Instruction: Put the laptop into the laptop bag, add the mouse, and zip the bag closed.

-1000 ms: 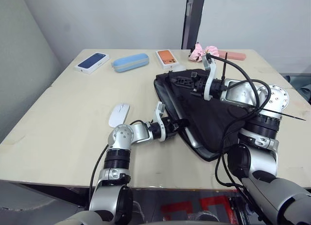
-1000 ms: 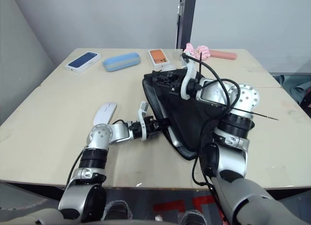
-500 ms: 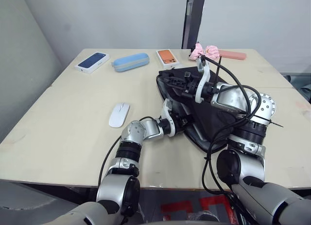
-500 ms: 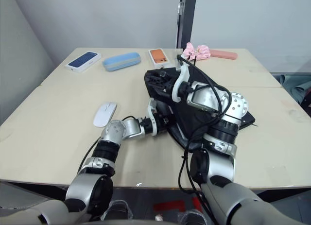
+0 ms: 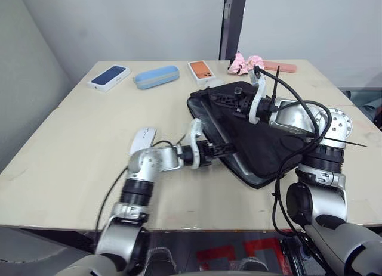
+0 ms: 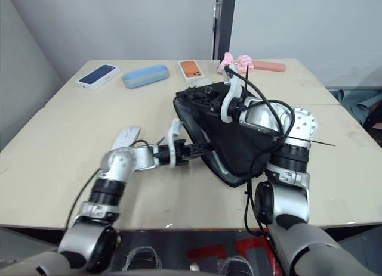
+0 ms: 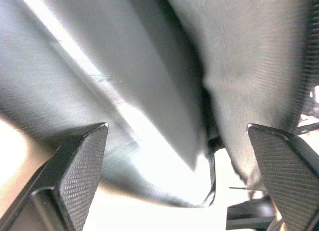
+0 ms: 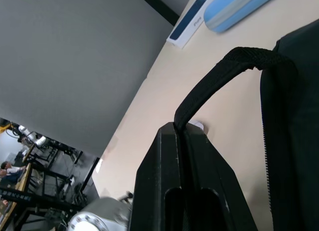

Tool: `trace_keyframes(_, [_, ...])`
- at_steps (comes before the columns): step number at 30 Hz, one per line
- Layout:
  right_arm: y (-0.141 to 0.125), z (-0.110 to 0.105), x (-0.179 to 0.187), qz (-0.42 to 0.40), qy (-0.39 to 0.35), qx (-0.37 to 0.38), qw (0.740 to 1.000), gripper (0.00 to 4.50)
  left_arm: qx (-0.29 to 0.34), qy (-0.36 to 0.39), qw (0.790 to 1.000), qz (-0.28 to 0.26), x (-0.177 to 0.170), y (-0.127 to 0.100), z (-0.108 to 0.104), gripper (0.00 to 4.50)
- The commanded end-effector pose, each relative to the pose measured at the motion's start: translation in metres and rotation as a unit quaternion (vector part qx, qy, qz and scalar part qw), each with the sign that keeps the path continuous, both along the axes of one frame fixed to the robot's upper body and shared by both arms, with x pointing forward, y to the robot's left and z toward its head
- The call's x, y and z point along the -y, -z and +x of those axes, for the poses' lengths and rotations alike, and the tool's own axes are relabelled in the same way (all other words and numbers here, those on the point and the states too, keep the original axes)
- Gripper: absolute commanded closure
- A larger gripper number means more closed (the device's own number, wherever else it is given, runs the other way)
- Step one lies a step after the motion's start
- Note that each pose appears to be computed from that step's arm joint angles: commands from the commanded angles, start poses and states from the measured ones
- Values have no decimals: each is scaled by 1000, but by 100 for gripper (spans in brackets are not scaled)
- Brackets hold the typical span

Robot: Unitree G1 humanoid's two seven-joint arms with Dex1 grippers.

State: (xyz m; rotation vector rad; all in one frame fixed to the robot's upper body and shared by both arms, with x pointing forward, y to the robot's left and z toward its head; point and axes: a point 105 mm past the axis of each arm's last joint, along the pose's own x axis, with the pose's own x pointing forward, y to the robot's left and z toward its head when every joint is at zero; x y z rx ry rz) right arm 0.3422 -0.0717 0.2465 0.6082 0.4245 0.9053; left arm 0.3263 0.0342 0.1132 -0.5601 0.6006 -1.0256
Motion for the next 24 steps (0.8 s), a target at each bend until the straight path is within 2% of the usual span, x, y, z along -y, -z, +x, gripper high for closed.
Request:
trace_keyframes(1, [-13, 1, 4, -4, -8, 29, 1000, 450, 53, 9, 999, 8, -22, -20, -10, 3])
trace_keyframes(6, [-6, 15, 22, -45, 3, 35, 998, 450, 100, 0, 995, 13, -62, -47, -27, 3])
trace_keyframes(11, [4, 35, 45, -77, 27, 42, 996, 450, 133, -34, 989, 47, -90, -57, -36, 3])
trace_keyframes(14, [40, 48, 60, -142, 40, 43, 988, 450, 146, -47, 986, 69, -118, -68, -53, 3])
trace_keyframes(17, [61, 50, 61, -178, 22, 51, 982, 450, 155, -69, 982, 85, -134, -77, -57, 3])
trace_keyframes(24, [86, 45, 48, -227, -20, 87, 970, 450, 180, -127, 964, 147, -180, -81, -62, 3])
